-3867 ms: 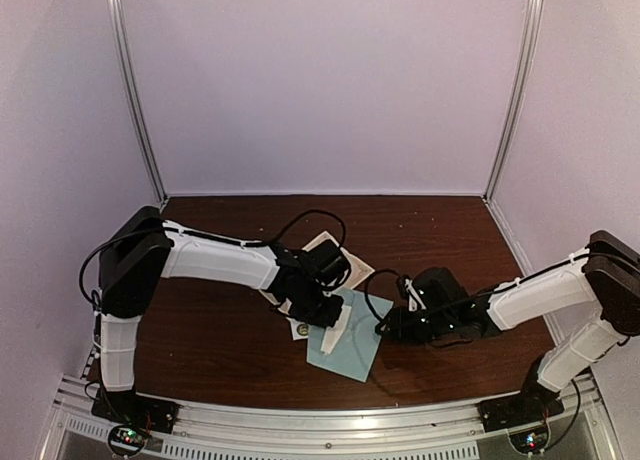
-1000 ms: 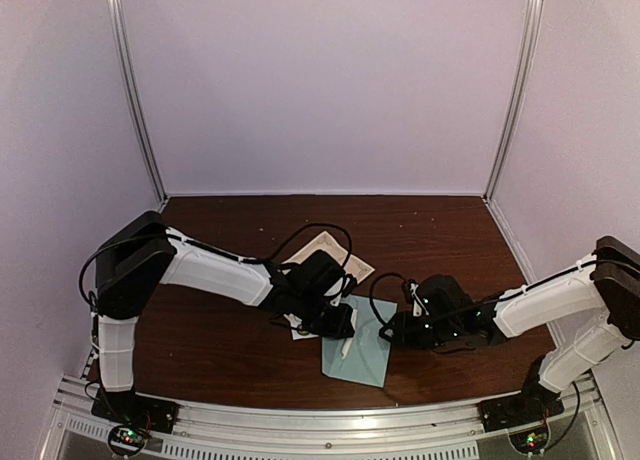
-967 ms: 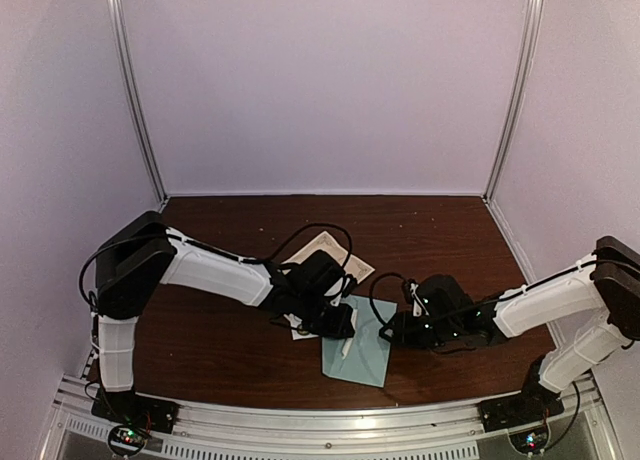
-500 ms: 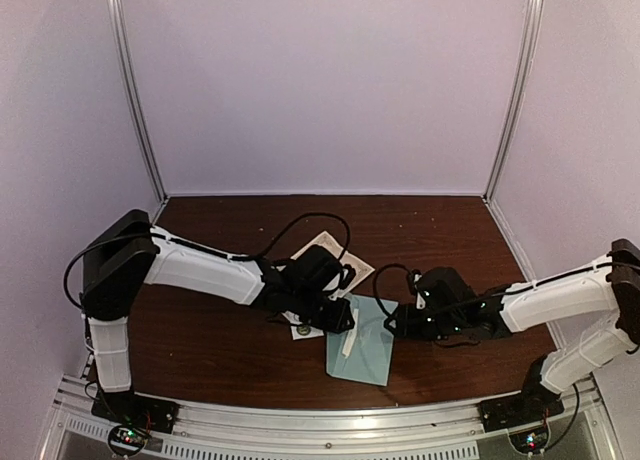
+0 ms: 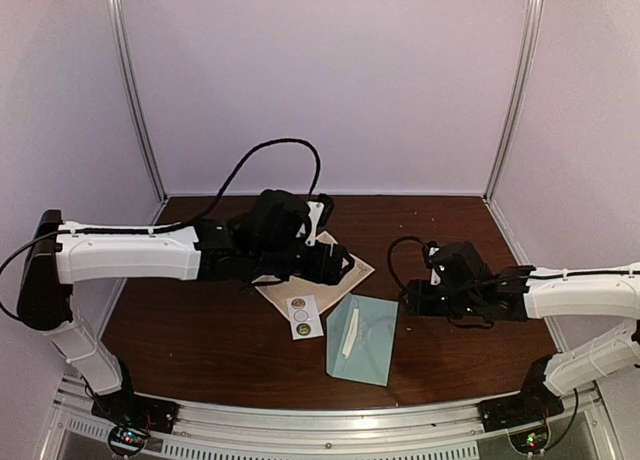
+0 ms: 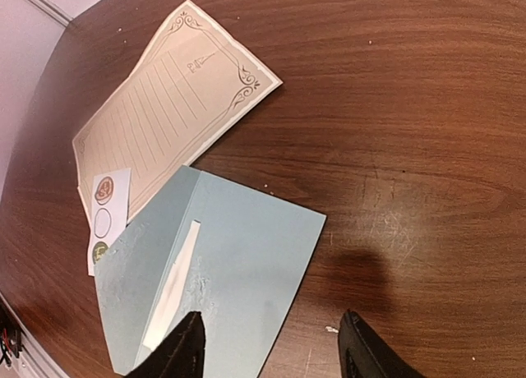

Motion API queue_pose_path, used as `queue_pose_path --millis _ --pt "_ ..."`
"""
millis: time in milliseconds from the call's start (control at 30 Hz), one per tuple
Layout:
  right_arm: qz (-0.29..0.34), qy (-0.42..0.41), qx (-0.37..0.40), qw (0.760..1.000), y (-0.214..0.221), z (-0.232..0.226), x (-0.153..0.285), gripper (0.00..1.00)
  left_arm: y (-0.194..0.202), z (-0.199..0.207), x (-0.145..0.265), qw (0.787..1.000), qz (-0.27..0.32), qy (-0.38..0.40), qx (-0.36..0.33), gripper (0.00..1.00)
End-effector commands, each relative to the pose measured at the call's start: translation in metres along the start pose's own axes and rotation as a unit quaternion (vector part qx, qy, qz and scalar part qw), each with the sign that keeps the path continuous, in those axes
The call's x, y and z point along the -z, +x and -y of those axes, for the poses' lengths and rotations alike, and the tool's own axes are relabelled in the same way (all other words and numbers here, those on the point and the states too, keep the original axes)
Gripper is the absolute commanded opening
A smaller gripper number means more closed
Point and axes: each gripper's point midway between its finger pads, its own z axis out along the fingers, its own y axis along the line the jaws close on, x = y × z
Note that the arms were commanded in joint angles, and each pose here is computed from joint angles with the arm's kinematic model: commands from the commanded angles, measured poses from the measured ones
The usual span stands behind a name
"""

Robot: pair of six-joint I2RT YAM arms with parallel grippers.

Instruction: Place the letter into the envelope and seal it

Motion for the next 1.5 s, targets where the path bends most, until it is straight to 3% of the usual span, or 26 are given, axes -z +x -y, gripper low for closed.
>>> queue_pose_path --millis 0,367,600,733,900,1200,1467 --pt "0.038 0.011 0.016 0.999 -0.029 0.000 0.018 0.59 -0.031 -0.014 0.028 0.998 0.037 -0.047 -0.024 0.82" --pt "0.062 -0.037 0.021 0.997 -0.076 -0.013 0.015 0.72 -0.044 -0.134 0.031 0.999 -0.003 -0.047 0.017 0.85" --pt "0.045 -0.057 0.011 0.997 -0.092 -0.015 -0.012 0.76 -0.020 -0.194 0.005 0.996 -0.045 -0.058 0.043 0.75" --pt "0.025 -0.053 0.011 0.998 -0.092 -0.012 -0.033 0.76 0.005 -0.210 -0.017 0.994 -0.081 -0.068 0.038 0.70" --pt "0.002 -0.058 0.013 0.998 -0.091 -0.012 -0.058 0.76 0.033 -0.221 -0.037 0.988 -0.133 -0.071 0.026 0.55" --pt "-0.028 -0.090 0.005 0.996 -0.099 -0.021 -0.105 0.68 0.066 -0.234 -0.054 0.980 -0.179 -0.078 0.031 0.40" --pt "-0.048 -0.092 -0.001 0.995 -0.102 -0.014 -0.134 0.65 0.076 -0.241 -0.059 0.976 -0.192 -0.091 0.036 0.36"
